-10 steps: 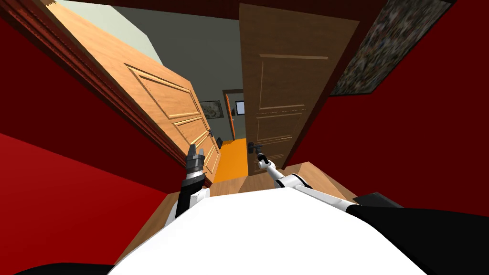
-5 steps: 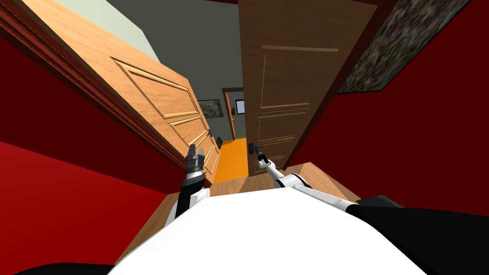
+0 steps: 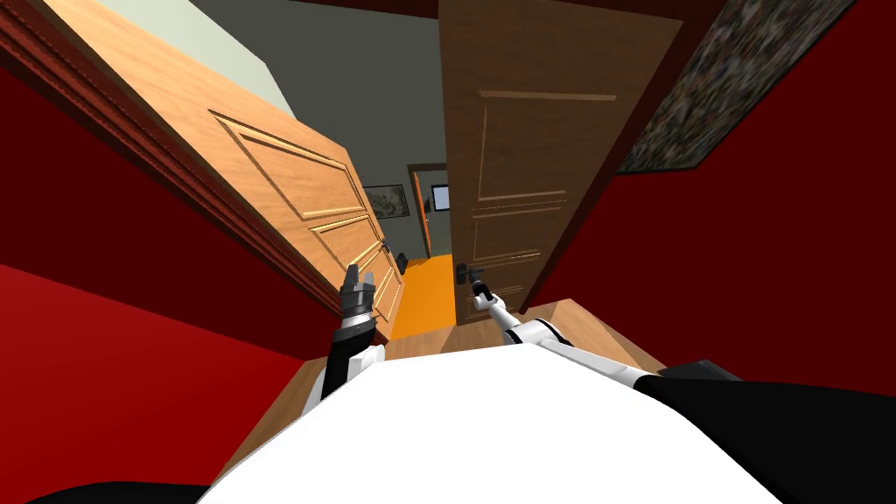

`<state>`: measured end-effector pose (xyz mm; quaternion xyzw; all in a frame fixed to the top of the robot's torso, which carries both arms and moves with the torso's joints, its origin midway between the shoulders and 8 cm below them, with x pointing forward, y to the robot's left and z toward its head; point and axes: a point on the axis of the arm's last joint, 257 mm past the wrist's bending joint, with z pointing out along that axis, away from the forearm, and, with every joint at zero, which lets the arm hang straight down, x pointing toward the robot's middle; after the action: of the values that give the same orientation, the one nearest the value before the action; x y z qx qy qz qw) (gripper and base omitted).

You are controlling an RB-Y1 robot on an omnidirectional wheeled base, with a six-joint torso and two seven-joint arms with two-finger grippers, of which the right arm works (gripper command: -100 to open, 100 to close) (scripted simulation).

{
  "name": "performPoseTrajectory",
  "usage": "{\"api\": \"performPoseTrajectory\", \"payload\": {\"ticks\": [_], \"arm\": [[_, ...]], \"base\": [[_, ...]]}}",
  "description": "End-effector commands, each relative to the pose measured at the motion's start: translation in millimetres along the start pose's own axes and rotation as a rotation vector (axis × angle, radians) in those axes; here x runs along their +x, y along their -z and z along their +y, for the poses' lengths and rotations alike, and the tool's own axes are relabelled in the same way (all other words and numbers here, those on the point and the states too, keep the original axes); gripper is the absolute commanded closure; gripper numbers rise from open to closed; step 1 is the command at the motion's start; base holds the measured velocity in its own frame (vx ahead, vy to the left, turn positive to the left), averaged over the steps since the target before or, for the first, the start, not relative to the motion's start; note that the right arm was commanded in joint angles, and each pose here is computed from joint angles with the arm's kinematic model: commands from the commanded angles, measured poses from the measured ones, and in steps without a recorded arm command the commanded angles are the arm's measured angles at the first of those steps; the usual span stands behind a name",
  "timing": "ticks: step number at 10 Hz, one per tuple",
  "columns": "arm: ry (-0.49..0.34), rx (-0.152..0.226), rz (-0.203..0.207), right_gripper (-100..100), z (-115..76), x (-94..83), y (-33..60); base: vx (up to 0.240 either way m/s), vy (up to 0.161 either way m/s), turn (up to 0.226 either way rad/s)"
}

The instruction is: Push the door open

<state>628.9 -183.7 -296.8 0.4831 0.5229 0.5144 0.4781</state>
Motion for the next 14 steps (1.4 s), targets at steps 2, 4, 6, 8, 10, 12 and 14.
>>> {"api": "performPoseTrajectory", "payload": {"ticks": [2, 4, 6, 8, 10, 12, 14], "arm": [[0.004, -0.018, -0.018, 100, 9.1, -12.8, -3.3], [0.005, -0.018, -0.044, 100, 8.4, -28.3, -2.2], [0.005, -0.017, -0.069, 100, 7.7, -42.7, -0.9], [0.005, -0.016, -0.083, 100, 7.4, -50.4, 0.0], [0.004, -0.015, -0.118, 100, 6.5, -70.5, 2.6], [0.004, -0.015, -0.133, 100, 6.2, -78.7, 3.8], [0.003, -0.014, -0.171, 100, 5.4, -99.5, 7.4]], "base": [[0.136, 0.076, -0.042], [0.157, 0.084, -0.034], [0.183, 0.087, -0.059], [0.157, 0.092, -0.044], [0.165, 0.111, -0.055], [0.160, 0.105, -0.077], [0.176, 0.121, -0.061]]}}
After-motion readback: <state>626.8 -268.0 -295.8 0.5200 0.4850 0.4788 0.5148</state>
